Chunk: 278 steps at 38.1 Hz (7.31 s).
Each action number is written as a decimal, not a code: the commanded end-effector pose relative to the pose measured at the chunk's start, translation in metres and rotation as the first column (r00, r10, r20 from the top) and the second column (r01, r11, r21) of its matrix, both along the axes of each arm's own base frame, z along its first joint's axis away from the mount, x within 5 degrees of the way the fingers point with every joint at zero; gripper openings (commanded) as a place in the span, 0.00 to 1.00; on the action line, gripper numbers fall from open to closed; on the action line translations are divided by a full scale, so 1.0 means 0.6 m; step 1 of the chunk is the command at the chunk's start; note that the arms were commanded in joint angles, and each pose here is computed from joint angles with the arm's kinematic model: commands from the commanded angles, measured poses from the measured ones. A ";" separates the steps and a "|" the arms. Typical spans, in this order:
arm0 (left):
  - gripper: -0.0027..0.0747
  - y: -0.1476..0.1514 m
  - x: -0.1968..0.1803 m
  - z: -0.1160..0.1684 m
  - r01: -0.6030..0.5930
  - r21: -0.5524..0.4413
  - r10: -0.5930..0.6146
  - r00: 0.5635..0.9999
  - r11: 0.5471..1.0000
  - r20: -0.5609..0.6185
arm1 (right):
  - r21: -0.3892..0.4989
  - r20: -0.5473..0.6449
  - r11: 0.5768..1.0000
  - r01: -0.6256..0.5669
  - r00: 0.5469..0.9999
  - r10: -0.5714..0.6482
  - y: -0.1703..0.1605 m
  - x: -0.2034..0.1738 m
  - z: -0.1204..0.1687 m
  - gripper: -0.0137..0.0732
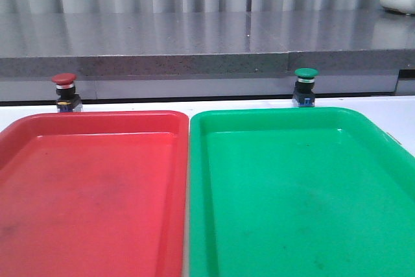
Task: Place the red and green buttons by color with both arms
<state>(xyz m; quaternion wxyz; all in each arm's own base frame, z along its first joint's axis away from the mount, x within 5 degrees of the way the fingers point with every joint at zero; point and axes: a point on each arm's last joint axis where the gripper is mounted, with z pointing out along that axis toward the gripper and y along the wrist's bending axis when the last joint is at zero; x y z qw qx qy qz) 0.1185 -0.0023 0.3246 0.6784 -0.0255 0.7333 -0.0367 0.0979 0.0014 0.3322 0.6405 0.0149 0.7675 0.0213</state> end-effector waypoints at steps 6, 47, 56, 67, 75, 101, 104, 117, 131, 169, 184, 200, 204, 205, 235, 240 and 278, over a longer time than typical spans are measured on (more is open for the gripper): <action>0.79 -0.002 0.101 0.031 -0.002 -0.015 0.001 0.998 1.000 -0.068 | -0.003 0.096 1.000 -0.002 0.995 0.002 0.000 0.002 0.028 0.90; 0.79 -0.104 0.565 -0.094 0.170 0.055 -0.080 0.693 0.984 -0.716 | -0.003 0.095 1.000 -0.002 0.995 0.002 0.000 0.002 0.028 0.90; 0.67 -0.107 0.595 -0.130 0.168 0.055 -0.079 0.694 0.984 -0.716 | -0.003 0.094 1.000 -0.002 0.996 0.002 0.000 0.002 0.028 0.90; 0.20 -0.107 0.595 -0.130 0.169 0.054 -0.078 0.688 0.984 -0.722 | -0.003 0.093 1.000 -0.002 0.996 0.002 0.000 0.002 0.028 0.90; 0.11 -0.105 0.578 -0.090 0.168 0.055 -0.079 0.694 0.984 -0.715 | -0.003 0.093 1.000 -0.002 0.996 0.002 0.000 0.002 0.028 0.90; 0.11 -0.226 0.285 -0.170 0.337 -0.084 -0.264 0.534 0.938 -0.803 | -0.003 0.090 1.000 -0.002 0.996 0.002 0.000 0.002 0.027 0.90; 0.11 -0.223 0.279 -0.179 0.327 -0.088 -0.256 0.519 0.941 -0.815 | -0.003 0.090 1.000 -0.002 0.996 0.002 0.000 0.002 0.027 0.90; 0.34 -0.222 0.277 -0.176 0.321 -0.092 -0.257 0.520 0.943 -0.815 | -0.003 0.090 1.000 -0.002 0.996 0.002 0.000 0.002 0.027 0.90; 0.81 -0.217 0.264 -0.108 0.334 -0.103 -0.299 0.613 0.937 -0.731 | -0.003 0.090 1.000 -0.002 0.996 0.002 0.000 0.002 0.027 0.90; 0.01 -0.017 -0.038 -0.017 0.104 -0.029 -0.107 0.983 0.994 -0.147 | -0.003 0.090 1.000 -0.002 0.996 0.002 0.000 0.002 0.027 0.90; 0.01 -0.002 -0.155 -0.033 0.125 -0.060 -0.113 0.978 0.990 0.178 | -0.003 0.090 1.000 -0.002 0.996 0.002 0.000 0.002 0.027 0.90; 0.01 -0.002 -0.160 -0.033 0.126 -0.060 -0.112 0.975 0.990 0.192 | -0.003 0.090 1.000 -0.002 0.996 0.002 0.000 0.002 0.027 0.90; 0.01 -0.002 -0.160 -0.033 0.126 -0.060 -0.112 0.975 0.990 0.192 | -0.003 0.090 1.000 -0.002 0.996 0.002 0.000 0.002 0.027 0.90; 0.01 -0.002 -0.160 -0.033 0.126 -0.060 -0.112 0.975 0.990 0.192 | -0.003 0.090 1.000 -0.002 0.996 0.002 0.000 0.002 0.027 0.90; 0.01 -0.002 -0.160 -0.033 0.126 -0.060 -0.112 0.975 0.990 0.192 | -0.006 -0.190 1.000 -0.020 0.982 0.018 0.014 0.342 -0.029 0.90; 0.01 -0.002 -0.160 -0.033 0.126 -0.060 -0.112 0.975 0.990 0.192 | -0.007 -0.300 0.998 -0.070 0.952 0.065 0.046 0.422 -0.067 0.90; 0.01 -0.002 -0.160 -0.033 0.126 -0.060 -0.112 0.975 0.990 0.192 | 0.049 -0.569 0.990 -0.131 0.812 0.135 0.131 0.647 -0.119 0.45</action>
